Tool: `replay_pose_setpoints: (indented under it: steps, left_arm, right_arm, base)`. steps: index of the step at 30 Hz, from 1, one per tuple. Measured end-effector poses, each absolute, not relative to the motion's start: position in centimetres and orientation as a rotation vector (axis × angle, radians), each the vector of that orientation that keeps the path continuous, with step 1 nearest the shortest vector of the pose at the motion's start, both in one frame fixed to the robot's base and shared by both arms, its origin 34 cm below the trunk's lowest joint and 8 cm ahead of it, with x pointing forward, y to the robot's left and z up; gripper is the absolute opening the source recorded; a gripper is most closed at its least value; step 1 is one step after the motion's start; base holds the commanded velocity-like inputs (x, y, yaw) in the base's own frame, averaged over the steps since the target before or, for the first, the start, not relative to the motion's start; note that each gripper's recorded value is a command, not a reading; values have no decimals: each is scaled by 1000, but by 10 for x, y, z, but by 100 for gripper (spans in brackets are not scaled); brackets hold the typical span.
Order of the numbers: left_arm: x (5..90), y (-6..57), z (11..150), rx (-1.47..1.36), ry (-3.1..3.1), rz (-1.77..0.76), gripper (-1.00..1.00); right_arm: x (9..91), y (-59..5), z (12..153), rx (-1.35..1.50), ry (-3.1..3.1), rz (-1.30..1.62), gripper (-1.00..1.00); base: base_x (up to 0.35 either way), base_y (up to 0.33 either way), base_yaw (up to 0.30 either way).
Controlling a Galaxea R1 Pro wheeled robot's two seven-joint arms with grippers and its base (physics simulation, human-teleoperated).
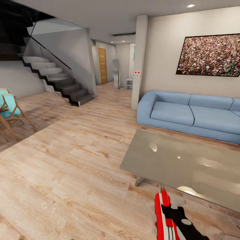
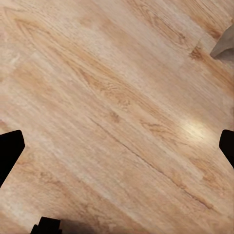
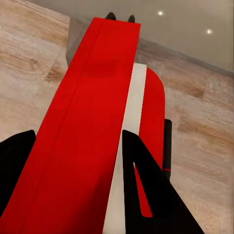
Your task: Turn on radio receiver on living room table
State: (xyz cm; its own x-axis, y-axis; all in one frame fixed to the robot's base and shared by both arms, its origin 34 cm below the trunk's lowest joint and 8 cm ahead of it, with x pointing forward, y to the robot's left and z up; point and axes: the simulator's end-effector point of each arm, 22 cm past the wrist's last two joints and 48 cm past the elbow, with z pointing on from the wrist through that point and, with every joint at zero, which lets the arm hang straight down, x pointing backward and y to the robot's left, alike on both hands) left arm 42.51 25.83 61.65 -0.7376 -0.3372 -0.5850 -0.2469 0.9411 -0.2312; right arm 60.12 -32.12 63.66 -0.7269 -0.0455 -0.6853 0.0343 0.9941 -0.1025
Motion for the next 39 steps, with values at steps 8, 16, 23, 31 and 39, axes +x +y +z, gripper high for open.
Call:
replay_pose_setpoints:
  steps: [8,16,23,31,39]
  left_arm:
    - [425,259,617,-412,2435,-179,100]
    - [425,258,616,-412,2436,-179,100]
    - [425,258,616,-413,2436,-180,100]
    - [425,258,617,-412,2435,-182,100]
    - [425,259,617,-414,2433,-180,100]
  right_arm:
    - [598,-322,634,-8,2377,-139,-100]
    - [598,-322,634,-13,2378,-145,-100]
    - [598,-323,634,-16,2379,-153,-100]
    - [597,-322,634,-13,2380,-150,-100]
    - [597,-322,634,-5,2379,-141,-100]
  base:
    - [0,0,0]
    - [0,0,0]
    - [0,0,0]
    - [0,0,0]
    - [0,0,0]
